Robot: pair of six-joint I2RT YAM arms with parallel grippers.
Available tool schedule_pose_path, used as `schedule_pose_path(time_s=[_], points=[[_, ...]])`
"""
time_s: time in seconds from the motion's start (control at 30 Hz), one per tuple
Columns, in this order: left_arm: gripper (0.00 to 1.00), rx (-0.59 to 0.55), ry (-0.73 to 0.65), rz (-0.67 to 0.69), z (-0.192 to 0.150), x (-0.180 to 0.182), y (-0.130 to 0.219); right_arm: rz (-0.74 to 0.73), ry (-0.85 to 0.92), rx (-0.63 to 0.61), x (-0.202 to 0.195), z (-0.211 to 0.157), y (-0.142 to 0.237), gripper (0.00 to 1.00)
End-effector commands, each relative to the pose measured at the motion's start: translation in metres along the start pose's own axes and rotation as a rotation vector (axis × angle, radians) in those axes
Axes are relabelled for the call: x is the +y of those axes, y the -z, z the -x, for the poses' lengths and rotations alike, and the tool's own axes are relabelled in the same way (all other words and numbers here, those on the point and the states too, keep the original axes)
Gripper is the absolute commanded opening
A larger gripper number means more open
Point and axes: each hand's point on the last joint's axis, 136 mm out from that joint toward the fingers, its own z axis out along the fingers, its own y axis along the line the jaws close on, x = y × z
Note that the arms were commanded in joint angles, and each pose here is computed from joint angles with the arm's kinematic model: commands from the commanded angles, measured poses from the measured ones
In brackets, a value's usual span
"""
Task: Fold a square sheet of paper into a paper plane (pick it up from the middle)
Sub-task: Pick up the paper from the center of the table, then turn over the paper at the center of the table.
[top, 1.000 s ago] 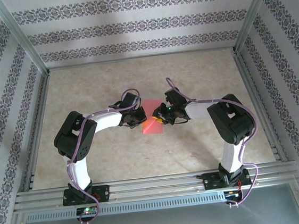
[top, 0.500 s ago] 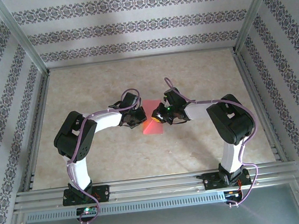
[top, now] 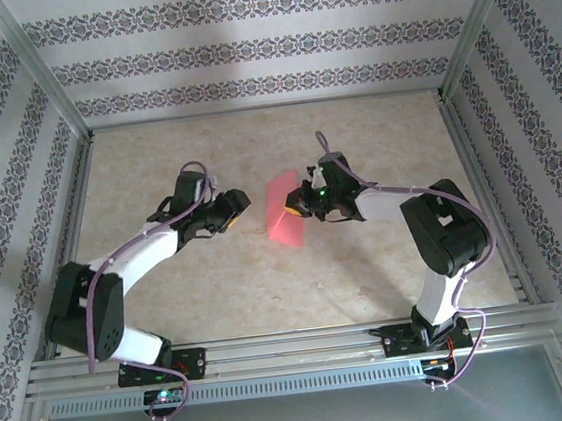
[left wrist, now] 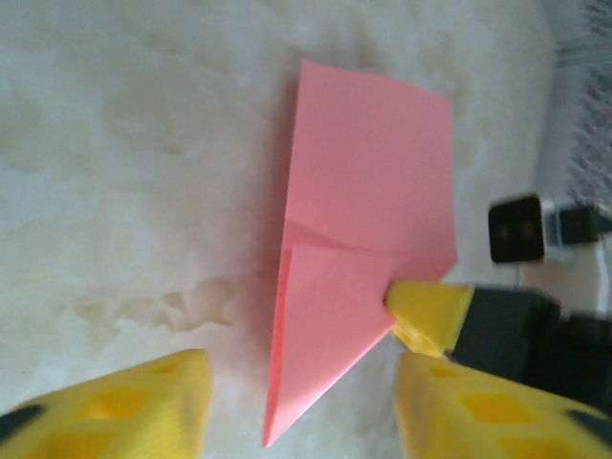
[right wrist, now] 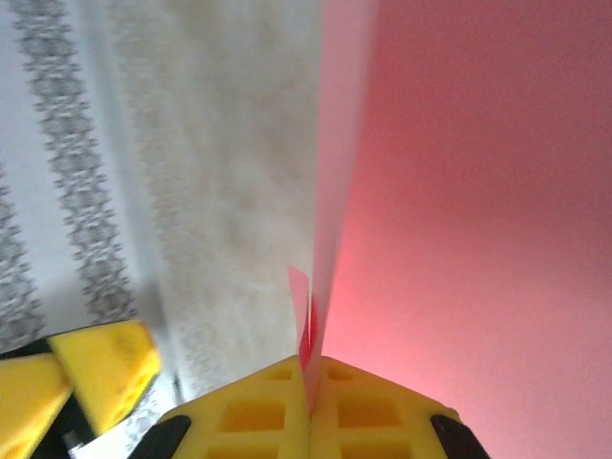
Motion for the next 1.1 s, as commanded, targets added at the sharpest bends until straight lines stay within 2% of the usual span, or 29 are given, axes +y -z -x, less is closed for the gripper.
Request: schedule_pose_path(time_s=[0.0,0.07,0.2,0.33,0.47,0.53,0.73,0.9,1.07], points=[[0.73,0.046,-0.063,-0.236,-0.01,-0.043,0.016,0.217,0.145,0.045,0.067,0.004,0.024,0.04],[0.81,0.05,-0.074,-0.335,-0.012,-0.061,0.025,0.269,0.153,0.06,0.082,0.005,0.033,0.04],[0.9,0.039,-0.078,-0.466,-0.014,-0.083,0.032,0.358,0.169,0.093,0.108,0.002,0.041,0.05],[0.92,0.065,-0.094,-0.559,-0.018,-0.101,0.03,0.395,0.17,0.132,0.119,-0.004,0.039,0.05],[0.92,0.066,-0.085,-0.58,-0.015,-0.103,0.025,0.418,0.161,0.162,0.122,-0.008,0.038,0.06],[0.89,0.068,-0.082,-0.571,-0.014,-0.102,0.022,0.425,0.154,0.172,0.122,-0.009,0.038,0.07],[0.71,0.051,-0.087,-0.574,-0.006,-0.102,0.025,0.414,0.129,0.185,0.112,-0.007,0.036,0.07],[0.51,0.056,-0.102,-0.552,-0.007,-0.098,0.022,0.413,0.127,0.198,0.109,-0.008,0.034,0.07],[0.41,0.052,-0.09,-0.554,-0.003,-0.094,0.019,0.405,0.118,0.209,0.102,-0.009,0.032,0.07]])
